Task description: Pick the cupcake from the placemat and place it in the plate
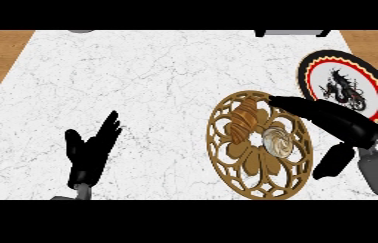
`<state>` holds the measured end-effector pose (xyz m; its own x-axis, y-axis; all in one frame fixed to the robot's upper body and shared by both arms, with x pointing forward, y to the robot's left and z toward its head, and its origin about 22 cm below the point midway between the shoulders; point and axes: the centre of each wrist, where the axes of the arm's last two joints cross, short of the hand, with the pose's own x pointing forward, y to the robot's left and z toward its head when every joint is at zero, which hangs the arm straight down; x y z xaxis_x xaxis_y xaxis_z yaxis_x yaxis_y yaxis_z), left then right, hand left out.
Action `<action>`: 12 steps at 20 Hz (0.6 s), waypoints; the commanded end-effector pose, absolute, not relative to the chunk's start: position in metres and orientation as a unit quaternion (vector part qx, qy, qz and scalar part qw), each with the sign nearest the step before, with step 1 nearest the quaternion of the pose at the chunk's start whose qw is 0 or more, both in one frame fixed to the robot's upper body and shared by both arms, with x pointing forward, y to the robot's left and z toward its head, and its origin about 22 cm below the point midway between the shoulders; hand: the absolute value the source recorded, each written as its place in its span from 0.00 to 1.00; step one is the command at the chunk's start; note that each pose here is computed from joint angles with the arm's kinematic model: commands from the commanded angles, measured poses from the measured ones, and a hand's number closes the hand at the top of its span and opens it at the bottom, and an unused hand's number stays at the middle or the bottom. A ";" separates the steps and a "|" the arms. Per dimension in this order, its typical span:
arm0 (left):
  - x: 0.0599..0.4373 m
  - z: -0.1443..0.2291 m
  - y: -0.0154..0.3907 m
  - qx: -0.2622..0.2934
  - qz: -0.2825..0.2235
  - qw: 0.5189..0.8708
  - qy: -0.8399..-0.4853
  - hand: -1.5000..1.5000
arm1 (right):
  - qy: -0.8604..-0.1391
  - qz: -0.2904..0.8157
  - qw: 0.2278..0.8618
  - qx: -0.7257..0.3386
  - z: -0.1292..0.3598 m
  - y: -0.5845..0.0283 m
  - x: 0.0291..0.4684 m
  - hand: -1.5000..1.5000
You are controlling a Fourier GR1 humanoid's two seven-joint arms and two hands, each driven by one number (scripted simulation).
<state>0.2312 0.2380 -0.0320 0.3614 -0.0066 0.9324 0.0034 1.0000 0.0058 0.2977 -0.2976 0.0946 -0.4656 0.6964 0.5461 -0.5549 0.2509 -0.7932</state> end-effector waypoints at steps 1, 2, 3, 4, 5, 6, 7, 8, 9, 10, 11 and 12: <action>0.229 -0.024 0.236 -0.003 -0.006 0.829 -0.559 0.50 | -0.596 0.616 0.511 -0.058 0.075 -0.307 0.293 0.00; 0.241 -0.043 0.246 0.002 -0.002 0.833 -0.554 0.50 | -0.601 0.612 0.509 -0.074 0.085 -0.275 0.302 0.00; 0.242 -0.020 0.246 0.006 0.001 0.830 -0.558 0.50 | -0.595 0.619 0.507 -0.075 0.074 -0.296 0.287 0.00; 0.239 -0.033 0.247 0.001 -0.006 0.831 -0.557 0.50 | -0.591 0.625 0.500 -0.102 0.089 -0.282 0.286 0.00; 0.219 -0.041 0.236 -0.006 -0.005 0.829 -0.558 0.50 | -0.586 0.622 0.508 -0.111 0.088 -0.297 0.306 0.00; 0.233 -0.030 0.228 -0.002 -0.004 0.828 -0.561 0.50 | -0.584 0.625 0.503 -0.119 0.078 -0.302 0.280 0.00; 0.244 -0.035 0.223 0.004 -0.004 0.827 -0.562 0.50 | -0.584 0.628 0.501 -0.117 0.075 -0.287 0.297 0.00; 0.231 -0.034 0.236 -0.005 -0.009 0.827 -0.561 0.50 | -0.583 0.632 0.495 -0.127 0.066 -0.286 0.302 0.00; 0.219 -0.037 0.236 -0.002 -0.003 0.830 -0.558 0.50 | -0.577 0.630 0.501 -0.136 0.072 -0.304 0.280 0.00; 0.238 -0.020 0.244 -0.006 0.002 0.829 -0.560 0.50 | -0.582 0.626 0.503 -0.128 0.071 -0.288 0.291 0.00; 0.225 -0.043 0.236 0.004 0.002 0.829 -0.559 0.50 | -0.577 0.631 0.500 -0.135 0.071 -0.290 0.301 0.00; 0.241 -0.019 0.224 -0.003 -0.003 0.829 -0.559 0.50 | -0.576 0.631 0.503 -0.129 0.069 -0.277 0.294 0.00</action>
